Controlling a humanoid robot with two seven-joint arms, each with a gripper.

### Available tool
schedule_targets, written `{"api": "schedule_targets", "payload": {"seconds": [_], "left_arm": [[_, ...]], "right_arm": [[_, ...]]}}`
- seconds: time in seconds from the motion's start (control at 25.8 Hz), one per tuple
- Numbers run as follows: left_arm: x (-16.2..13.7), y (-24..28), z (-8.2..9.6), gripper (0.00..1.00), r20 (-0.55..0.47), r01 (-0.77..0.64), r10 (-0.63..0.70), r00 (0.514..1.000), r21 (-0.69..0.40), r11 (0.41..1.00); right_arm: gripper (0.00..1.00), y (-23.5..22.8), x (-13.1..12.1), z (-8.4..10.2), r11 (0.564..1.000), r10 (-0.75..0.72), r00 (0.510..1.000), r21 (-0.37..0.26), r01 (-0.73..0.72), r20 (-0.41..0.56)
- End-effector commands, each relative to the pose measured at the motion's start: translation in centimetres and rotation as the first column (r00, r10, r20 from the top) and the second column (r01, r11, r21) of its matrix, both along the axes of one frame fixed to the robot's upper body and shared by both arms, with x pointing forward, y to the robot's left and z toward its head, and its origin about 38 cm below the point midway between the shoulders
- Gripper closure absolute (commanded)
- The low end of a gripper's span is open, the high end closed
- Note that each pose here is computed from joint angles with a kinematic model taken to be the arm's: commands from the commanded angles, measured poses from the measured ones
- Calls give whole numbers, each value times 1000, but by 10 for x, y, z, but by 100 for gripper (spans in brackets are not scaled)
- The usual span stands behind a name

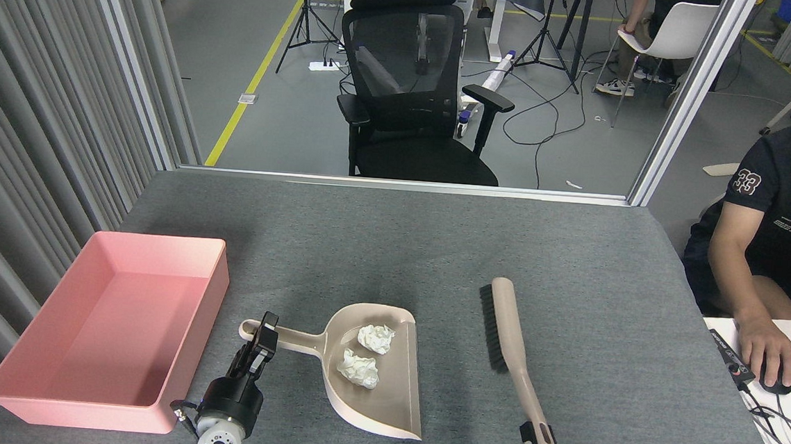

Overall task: Sweep and dump garbage into bin
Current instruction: 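Lift the dustpan with the left gripper and tip it over the pink bin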

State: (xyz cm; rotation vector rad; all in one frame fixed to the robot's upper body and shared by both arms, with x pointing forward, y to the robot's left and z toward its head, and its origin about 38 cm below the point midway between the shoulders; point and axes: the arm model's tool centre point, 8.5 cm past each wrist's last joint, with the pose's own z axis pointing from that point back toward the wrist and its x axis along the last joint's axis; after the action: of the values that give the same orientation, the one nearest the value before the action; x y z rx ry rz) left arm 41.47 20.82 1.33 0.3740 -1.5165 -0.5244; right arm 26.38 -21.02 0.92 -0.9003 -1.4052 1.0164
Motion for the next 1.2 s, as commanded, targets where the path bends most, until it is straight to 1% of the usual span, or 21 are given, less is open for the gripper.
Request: {"api": "schedule_targets", "payload": {"seconds": [0.0,0.04,0.12,0.16,0.23,0.35,0.47,0.7,0.81,0.85,0.89,0.93,1.05,1.12,1.16], "left_arm": [[3,3,8,68,8,-9,9,1000,-55,998],[5,2,10,68,6,-7,8,1000,-77,997],[12,4,21,68,22,-16,18,1000,-100,995],[14,4,25,68,25,-16,18,1000,-100,995],[18,6,36,68,37,-16,20,999,-96,995],[25,11,53,68,31,-2,5,999,-100,995],[35,50,78,68,56,-57,66,996,-142,988],[36,101,89,70,42,-132,143,989,-203,970],[31,150,103,70,68,-204,219,973,-177,963],[30,169,111,70,87,-224,241,967,-171,959],[29,191,123,70,104,-241,261,960,-173,955],[27,210,129,71,108,-254,276,955,-183,950],[23,248,142,71,115,-282,305,945,-182,942],[17,279,156,71,137,-296,313,940,-133,946],[12,295,163,71,160,-298,309,938,-88,950]], "right_arm": [[86,-63,-19,-5,997,-77,997,6,77,-4],[86,-72,-25,-10,996,-84,996,-1,84,-18],[86,-76,-34,-21,997,-77,996,-9,76,-54],[86,-80,-37,-24,997,-76,995,-23,75,-64],[86,-87,-38,-25,996,-73,995,-47,70,-66],[86,-89,-38,-24,996,-73,996,-49,70,-59],[86,-88,-39,-24,997,-65,996,-52,61,-60],[86,-87,-36,-25,997,-61,996,-51,58,-59],[86,-86,-37,-25,997,-61,996,-49,58,-61],[86,-86,-37,-25,997,-60,996,-49,57,-59],[85,-86,-37,-25,997,-57,997,-46,55,-58],[85,-86,-36,-25,997,-58,997,-46,56,-54],[84,-84,-36,-25,998,-56,997,-43,54,-52],[84,-82,-35,-25,998,-57,997,-39,55,-53],[84,-81,-35,-26,998,-57,997,-36,55,-55]]}}
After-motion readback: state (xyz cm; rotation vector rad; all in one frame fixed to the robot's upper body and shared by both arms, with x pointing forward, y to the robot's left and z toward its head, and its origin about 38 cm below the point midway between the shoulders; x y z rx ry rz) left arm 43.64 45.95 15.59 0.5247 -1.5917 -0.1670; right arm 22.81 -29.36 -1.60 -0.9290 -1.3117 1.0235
